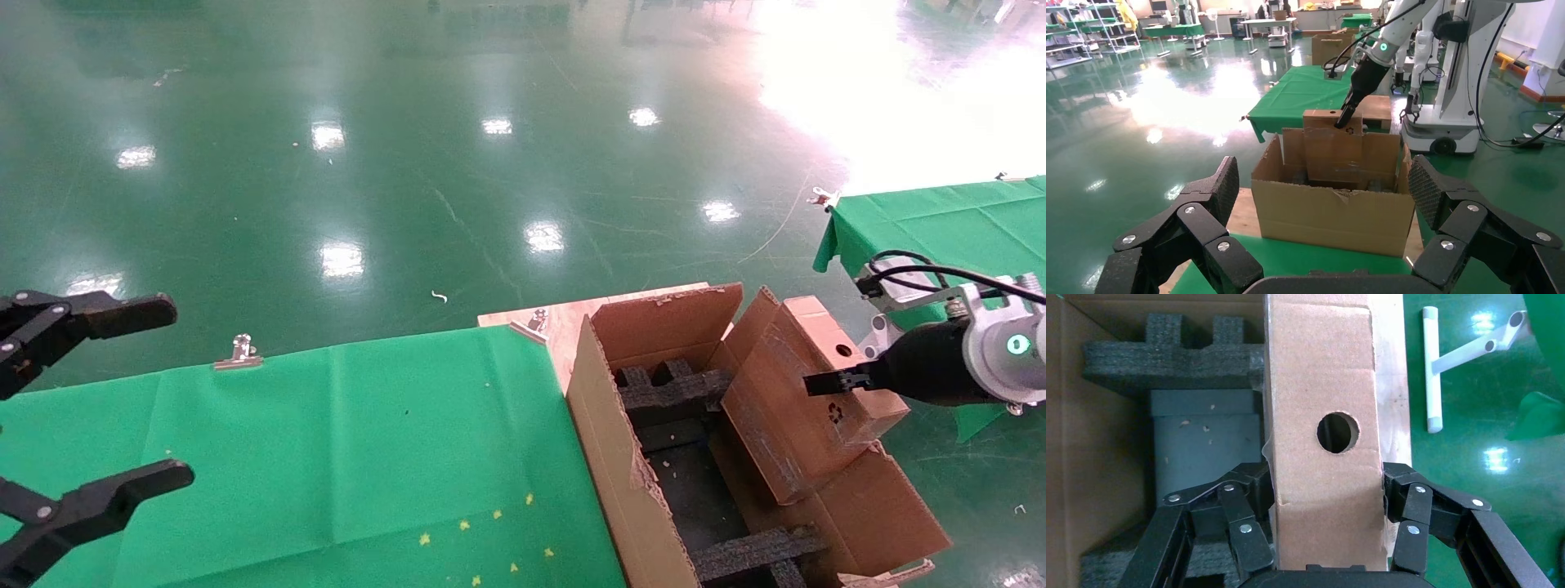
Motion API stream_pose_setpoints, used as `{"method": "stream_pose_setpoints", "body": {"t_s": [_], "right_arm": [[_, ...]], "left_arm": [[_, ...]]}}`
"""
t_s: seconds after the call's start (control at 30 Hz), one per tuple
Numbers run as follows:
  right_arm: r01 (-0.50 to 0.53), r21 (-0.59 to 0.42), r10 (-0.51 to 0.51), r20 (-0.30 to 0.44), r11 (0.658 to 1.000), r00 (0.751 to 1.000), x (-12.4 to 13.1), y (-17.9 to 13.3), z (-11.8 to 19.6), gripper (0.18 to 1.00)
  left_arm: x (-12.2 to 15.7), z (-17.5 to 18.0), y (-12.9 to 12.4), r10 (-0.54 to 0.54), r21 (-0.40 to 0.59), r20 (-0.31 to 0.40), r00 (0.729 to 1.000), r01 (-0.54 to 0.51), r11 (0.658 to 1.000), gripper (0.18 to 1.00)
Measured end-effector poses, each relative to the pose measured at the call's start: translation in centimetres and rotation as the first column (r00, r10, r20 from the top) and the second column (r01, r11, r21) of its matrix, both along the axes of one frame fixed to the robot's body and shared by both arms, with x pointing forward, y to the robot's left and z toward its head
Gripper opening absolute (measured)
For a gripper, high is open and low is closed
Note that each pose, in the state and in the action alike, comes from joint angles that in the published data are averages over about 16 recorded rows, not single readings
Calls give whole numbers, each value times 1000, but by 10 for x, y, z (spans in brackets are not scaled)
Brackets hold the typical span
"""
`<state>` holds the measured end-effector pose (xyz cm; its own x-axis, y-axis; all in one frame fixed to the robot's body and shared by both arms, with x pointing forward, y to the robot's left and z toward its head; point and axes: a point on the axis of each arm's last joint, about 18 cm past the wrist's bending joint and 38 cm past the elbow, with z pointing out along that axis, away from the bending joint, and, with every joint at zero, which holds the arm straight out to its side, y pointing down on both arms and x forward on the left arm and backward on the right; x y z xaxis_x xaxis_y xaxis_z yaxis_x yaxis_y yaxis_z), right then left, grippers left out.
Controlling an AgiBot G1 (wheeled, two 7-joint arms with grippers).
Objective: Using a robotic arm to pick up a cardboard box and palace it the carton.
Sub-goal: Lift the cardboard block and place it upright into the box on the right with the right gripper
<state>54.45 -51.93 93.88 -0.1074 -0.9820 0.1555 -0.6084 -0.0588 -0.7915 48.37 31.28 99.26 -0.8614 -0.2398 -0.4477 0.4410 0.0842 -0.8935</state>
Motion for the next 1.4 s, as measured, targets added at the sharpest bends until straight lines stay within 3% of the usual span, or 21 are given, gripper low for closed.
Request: {"method": "stream_pose_setpoints", "body": {"t_s": [0.63, 1.4], "right_arm": [[9, -68, -10, -16, 998, 1000, 26, 12, -38, 338], [36, -83, -38, -26, 996, 999, 50, 28, -100, 333]], "left_arm": [[0, 0, 0, 0, 0, 0, 1000, 0, 1000, 1001], [0, 0, 0, 0, 0, 0, 1000, 0, 1000, 1001]]}}
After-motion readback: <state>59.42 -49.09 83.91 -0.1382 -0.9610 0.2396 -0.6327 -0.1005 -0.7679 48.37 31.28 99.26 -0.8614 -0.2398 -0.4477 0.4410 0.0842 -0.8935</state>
